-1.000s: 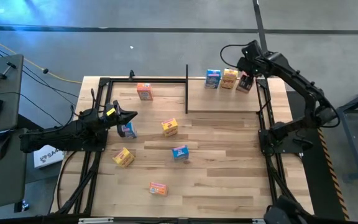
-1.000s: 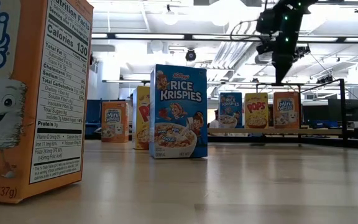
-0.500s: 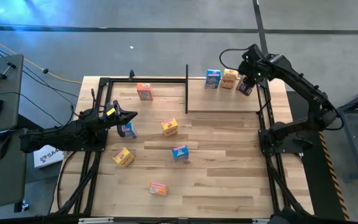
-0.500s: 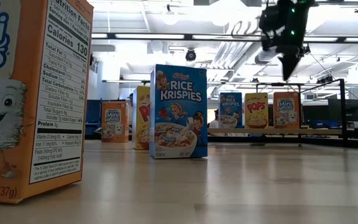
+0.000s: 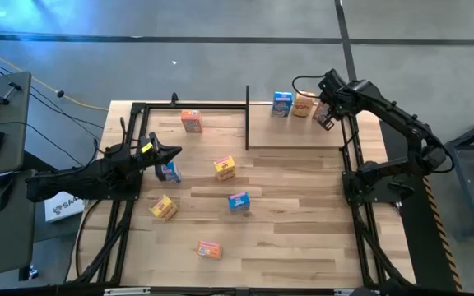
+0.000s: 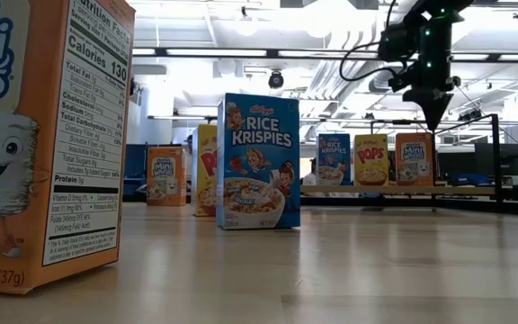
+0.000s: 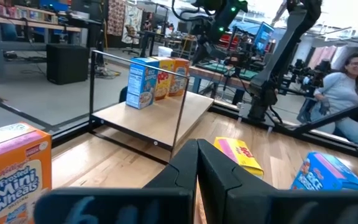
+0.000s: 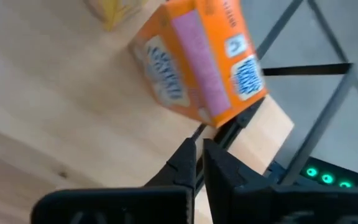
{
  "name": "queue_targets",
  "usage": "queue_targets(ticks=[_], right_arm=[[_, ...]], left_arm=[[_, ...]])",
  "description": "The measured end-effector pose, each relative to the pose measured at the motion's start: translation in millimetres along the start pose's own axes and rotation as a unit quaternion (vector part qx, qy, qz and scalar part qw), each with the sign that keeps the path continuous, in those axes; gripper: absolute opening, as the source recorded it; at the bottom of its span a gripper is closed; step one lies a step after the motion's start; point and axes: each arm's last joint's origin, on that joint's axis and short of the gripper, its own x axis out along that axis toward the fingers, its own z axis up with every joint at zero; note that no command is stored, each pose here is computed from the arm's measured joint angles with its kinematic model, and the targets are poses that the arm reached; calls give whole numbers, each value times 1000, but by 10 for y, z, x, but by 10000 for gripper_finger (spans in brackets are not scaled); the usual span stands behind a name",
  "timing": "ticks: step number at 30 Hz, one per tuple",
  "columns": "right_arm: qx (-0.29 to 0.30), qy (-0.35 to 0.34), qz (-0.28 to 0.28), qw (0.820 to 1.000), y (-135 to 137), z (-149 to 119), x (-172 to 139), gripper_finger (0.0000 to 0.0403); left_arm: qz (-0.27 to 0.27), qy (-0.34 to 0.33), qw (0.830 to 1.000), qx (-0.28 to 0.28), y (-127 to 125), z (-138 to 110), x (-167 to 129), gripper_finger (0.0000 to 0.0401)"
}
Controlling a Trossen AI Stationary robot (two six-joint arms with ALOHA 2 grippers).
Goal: Stack cereal on shelf
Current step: Put the top yellow cereal box on the shelf
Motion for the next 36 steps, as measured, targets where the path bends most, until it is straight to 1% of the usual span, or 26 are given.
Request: queue_targets(ticks=[15,18,21,23,25,28,33,36], right_arm=[[79,-35,-30,996,-25,77,2,0],[85,-37,-42,995,-6,81,-9,0],[77,-44,-66,994,32,96,-33,0],[61,-51,-68,995,67,110,-49,0],[46,-59,-56,996,103,123,-62,0],[40,-70,-38,996,153,137,-85,0],[38,-127,-29,991,248,190,-198,0],[45,-141,-20,989,319,194,-245,0]], left_arm=[[2,3,1000,4,2,-5,0,1],[2,3,1000,5,2,-5,0,1],[2,3,1000,4,2,-5,0,1],[2,3,1000,4,2,-5,0,1],[2,3,1000,5,2,-5,0,1],[2,3,1000,5,2,-5,0,1],[4,2,1000,5,3,-5,0,1],[3,2,1000,5,2,-5,0,1]])
